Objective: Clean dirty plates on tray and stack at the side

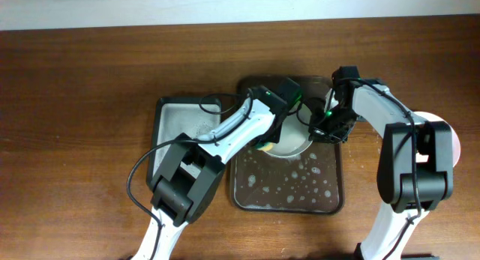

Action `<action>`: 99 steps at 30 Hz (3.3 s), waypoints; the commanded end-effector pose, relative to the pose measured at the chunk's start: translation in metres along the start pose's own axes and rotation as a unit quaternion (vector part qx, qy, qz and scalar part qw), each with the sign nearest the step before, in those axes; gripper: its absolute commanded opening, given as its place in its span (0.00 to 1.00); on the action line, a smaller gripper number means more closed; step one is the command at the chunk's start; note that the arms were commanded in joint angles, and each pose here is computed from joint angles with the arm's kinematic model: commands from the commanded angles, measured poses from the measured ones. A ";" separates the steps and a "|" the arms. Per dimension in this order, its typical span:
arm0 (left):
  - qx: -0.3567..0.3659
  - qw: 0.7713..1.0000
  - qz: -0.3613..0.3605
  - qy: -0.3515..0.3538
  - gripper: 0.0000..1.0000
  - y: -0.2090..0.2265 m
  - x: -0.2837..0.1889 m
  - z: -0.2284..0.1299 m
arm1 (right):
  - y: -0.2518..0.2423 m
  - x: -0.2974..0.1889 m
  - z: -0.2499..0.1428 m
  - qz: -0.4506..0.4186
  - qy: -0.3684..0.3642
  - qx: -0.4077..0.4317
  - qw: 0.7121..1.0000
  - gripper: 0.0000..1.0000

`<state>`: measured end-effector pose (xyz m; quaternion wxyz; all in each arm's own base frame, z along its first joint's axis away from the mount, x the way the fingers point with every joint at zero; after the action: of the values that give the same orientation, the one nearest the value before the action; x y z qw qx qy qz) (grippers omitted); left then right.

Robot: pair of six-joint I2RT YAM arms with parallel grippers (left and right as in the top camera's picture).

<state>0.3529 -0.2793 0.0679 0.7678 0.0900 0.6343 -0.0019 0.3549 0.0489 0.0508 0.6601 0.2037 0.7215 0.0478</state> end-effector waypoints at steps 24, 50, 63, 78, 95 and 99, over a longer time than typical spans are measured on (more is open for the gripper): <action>-0.128 0.986 -0.032 0.102 0.00 0.206 -0.064 -0.003 | 0.060 -0.172 -0.076 -0.345 -0.294 -0.208 0.867 0.04; -0.119 0.980 -0.118 -0.108 1.00 0.219 -0.171 -0.033 | 0.129 -0.213 -0.154 -0.463 -0.428 -0.311 0.712 0.04; -0.128 0.974 -0.125 -0.137 1.00 0.222 -0.189 -0.038 | 0.126 -0.234 -0.161 -0.456 -0.449 -0.308 0.704 0.04; -0.128 0.974 -0.125 -0.137 1.00 0.222 -0.189 -0.038 | 0.161 -0.271 -0.161 -0.506 -0.535 -0.295 0.609 0.04; -0.128 0.974 -0.125 -0.137 1.00 0.222 -0.189 -0.038 | 0.036 -0.219 -0.101 -0.222 -0.315 -0.056 0.921 0.04; -0.128 0.974 -0.125 -0.137 1.00 0.222 -0.189 -0.038 | 0.033 -0.229 -0.098 -0.253 -0.316 -0.132 0.905 0.04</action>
<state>0.3043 -0.0775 0.2699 0.8431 -0.0798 0.5310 -0.0293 0.2807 -0.0008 0.2789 0.8536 -0.0238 0.4913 -0.1718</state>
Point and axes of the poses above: each gripper's point midway between its finger pads, its own x axis out along the fingers, its own y axis along the line the jaws close on, z = x × y, the point moved 5 cm from there along -x, back along the fingers, and after that the axes turned 5 degrees about -x, right-handed, at the moved point
